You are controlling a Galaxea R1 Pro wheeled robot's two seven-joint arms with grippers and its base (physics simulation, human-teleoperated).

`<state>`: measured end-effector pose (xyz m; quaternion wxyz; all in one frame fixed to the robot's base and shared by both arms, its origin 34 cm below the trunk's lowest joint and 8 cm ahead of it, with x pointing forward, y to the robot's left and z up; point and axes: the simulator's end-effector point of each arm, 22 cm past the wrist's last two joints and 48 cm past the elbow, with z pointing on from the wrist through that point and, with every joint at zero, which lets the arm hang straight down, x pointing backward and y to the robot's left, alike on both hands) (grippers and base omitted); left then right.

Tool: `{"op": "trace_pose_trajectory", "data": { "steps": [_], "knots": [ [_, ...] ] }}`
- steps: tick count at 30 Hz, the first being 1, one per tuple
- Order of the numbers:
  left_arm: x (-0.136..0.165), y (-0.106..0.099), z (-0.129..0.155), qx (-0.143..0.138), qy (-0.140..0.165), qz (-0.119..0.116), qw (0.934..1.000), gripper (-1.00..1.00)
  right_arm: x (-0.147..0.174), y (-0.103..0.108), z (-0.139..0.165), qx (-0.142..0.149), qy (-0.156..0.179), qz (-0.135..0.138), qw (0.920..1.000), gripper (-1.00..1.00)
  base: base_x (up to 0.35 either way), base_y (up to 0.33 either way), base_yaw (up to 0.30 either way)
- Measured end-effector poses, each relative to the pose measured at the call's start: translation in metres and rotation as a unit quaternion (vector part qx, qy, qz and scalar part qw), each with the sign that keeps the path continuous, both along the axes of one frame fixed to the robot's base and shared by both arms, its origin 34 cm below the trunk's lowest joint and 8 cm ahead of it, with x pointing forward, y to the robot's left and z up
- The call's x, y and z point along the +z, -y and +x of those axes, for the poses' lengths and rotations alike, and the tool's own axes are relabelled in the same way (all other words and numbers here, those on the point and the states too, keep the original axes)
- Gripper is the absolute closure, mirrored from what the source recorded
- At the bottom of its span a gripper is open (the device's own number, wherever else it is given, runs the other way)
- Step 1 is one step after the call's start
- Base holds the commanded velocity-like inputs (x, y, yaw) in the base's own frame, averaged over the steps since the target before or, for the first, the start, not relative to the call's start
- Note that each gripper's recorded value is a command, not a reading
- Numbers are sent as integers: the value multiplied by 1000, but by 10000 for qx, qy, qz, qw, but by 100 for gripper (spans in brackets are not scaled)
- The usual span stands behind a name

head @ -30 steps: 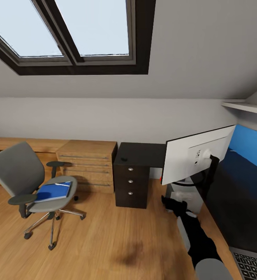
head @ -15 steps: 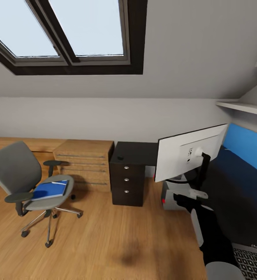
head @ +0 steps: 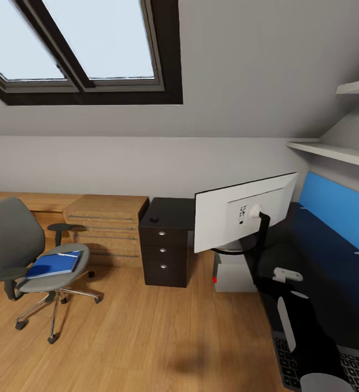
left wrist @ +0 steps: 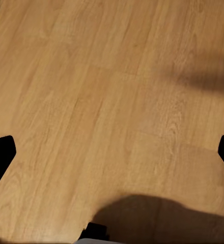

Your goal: In the bedroom, organize the workspace by keeping the computer under the desk, ensuring the monitor is on the desk, placing the keyboard on the desk next to the monitor, placing the mouse on the desk next to the keyboard, moving the folder from the swivel chair onto the desk next to the mouse, stacking the notebook on top of the folder with the pen on top of the notebook, and positioning the swivel chair next to the desk.

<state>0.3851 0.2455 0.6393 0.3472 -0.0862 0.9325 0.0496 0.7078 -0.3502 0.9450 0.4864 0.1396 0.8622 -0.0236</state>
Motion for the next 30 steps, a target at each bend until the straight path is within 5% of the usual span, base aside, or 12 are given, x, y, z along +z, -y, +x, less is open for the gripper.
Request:
{"op": "trace_pose_trajectory", "data": {
  "steps": [15, 30],
  "knots": [
    [0, 0, 0, -6, 11, 6, 10000, -100, -75, 70, -32, -198, -931, -329, 9949, -100, 0, -347, 0],
    [0, -1, 1, -6, 15, 11, 10000, -100, -106, 119, -25, -403, -1137, -427, 9918, -100, -7, -346, 0]
  ]
}}
